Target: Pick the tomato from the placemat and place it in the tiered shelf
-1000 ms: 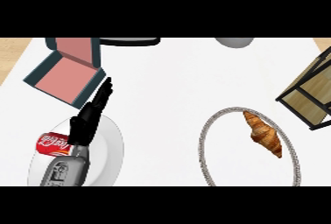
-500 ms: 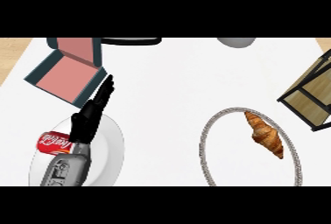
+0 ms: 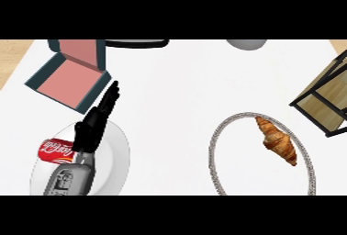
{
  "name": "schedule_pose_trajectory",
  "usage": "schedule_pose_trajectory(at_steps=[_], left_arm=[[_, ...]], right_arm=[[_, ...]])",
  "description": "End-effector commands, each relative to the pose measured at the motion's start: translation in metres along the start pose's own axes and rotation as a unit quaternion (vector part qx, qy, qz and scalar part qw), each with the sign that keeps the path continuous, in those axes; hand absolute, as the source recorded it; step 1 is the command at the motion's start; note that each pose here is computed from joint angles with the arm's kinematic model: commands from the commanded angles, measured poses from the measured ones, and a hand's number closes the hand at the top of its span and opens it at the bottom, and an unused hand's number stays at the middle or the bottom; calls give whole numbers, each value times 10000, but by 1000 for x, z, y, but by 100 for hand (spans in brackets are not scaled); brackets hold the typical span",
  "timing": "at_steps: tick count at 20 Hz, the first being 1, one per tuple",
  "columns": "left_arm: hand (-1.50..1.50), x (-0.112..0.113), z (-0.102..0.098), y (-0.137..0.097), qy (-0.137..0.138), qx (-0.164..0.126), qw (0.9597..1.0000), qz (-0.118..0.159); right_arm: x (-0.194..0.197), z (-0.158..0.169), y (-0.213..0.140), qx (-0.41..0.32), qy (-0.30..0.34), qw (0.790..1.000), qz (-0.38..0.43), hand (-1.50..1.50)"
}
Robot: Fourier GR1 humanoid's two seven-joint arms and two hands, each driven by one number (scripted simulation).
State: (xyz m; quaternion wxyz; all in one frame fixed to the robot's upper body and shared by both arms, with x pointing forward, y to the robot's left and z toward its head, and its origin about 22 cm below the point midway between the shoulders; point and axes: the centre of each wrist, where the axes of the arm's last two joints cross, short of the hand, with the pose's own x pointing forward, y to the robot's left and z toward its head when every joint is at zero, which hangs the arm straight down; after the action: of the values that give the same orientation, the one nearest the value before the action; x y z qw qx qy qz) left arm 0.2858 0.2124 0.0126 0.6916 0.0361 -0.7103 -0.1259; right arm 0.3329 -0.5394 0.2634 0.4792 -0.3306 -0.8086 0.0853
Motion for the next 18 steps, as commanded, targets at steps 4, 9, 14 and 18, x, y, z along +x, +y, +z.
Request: schedule_pose_trajectory(at_steps=[4,9,14,18], left_arm=[[0,11,-5,7,55,40,10000,-14],[0,-1,1,-13,10,54,10000,40],[0,16,-10,-14,-45,-53,10000,-39],[0,16,0,8,-83,-22,10000,-19]], right_arm=[[-3,4,-13,402,107,9971,-636,-150],[25,-12,-32,178,118,9936,-1106,-150],[50,-21,-58,-508,447,9737,-2175,-150],[44,11,-106,-975,785,9723,-1975,-150]])
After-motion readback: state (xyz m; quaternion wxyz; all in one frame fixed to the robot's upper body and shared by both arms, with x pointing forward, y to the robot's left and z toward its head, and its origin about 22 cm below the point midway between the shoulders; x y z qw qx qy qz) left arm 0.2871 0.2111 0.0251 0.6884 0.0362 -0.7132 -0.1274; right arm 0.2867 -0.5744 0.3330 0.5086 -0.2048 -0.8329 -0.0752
